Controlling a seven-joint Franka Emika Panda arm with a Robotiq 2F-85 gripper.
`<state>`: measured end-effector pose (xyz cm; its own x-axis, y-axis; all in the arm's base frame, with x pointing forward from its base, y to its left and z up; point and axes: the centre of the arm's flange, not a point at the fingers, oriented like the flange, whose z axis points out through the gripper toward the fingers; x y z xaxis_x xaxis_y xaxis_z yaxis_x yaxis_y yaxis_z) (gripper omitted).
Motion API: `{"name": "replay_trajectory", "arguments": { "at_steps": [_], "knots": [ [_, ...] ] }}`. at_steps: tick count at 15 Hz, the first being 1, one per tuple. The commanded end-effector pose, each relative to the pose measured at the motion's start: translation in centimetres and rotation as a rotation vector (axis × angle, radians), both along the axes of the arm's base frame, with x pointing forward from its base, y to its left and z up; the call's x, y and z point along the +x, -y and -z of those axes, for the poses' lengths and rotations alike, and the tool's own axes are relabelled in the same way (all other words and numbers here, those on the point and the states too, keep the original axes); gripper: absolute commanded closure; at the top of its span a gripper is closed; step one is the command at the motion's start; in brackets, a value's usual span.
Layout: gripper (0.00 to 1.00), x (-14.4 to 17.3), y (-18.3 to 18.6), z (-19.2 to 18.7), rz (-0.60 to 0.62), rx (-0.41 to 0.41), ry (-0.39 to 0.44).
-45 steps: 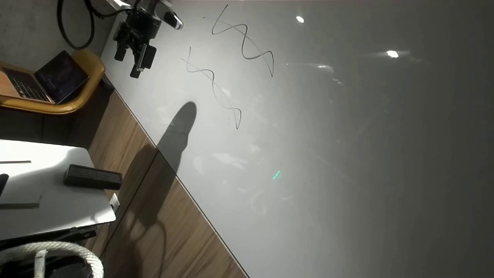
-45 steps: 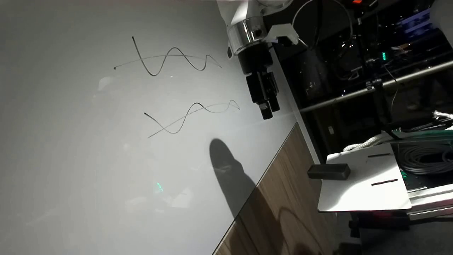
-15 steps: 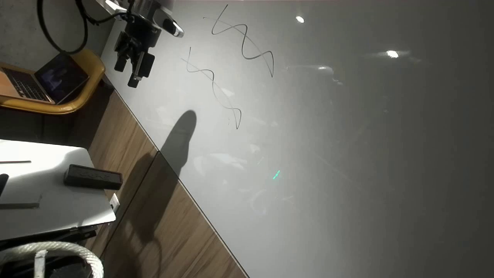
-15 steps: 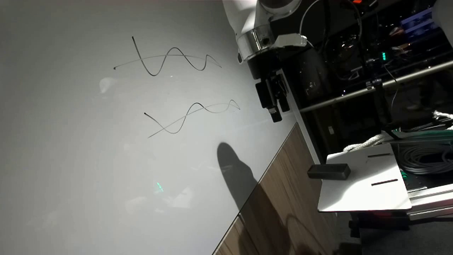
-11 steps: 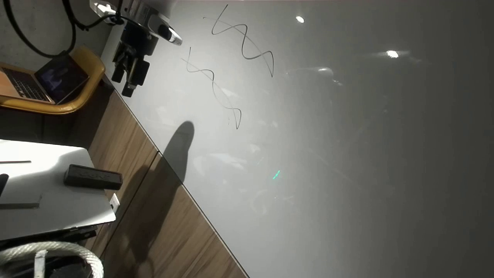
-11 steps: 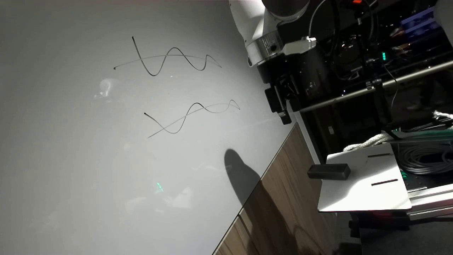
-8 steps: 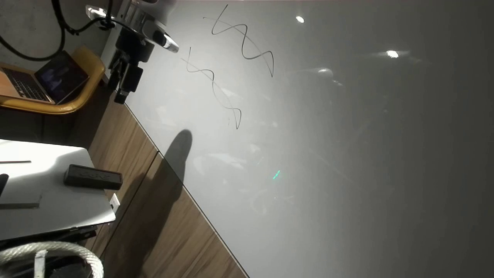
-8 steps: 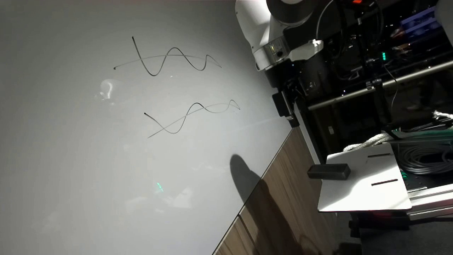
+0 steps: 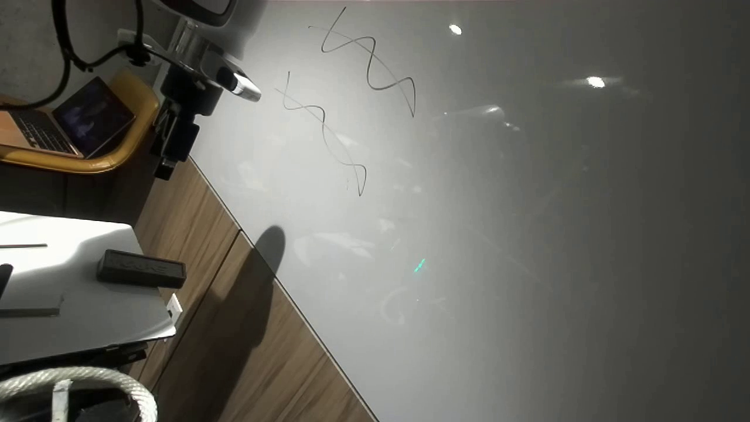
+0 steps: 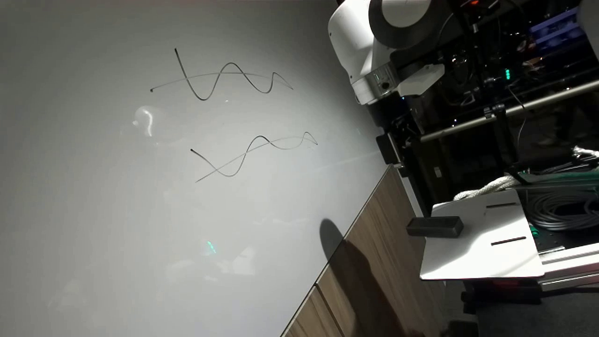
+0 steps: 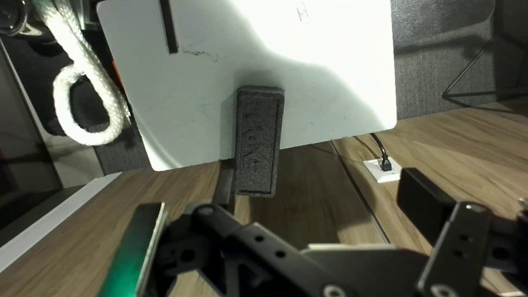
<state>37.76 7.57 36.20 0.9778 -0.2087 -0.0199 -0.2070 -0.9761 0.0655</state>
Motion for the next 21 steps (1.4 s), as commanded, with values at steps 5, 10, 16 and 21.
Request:
{"name": "replay_trajectory", "arguments": {
  "at_steps": [5,10,16,21],
  "knots": [
    [0.00,0.5,2.8,2.2,0.046,0.010,0.040],
    [0.00,1.3,4.4,4.7,0.066,0.003,0.039],
    [0.00,1.4,4.3,7.8,0.058,-0.002,0.010],
    [0.00,1.5,3.8,9.3,0.048,0.004,-0.011]
  ]
}}
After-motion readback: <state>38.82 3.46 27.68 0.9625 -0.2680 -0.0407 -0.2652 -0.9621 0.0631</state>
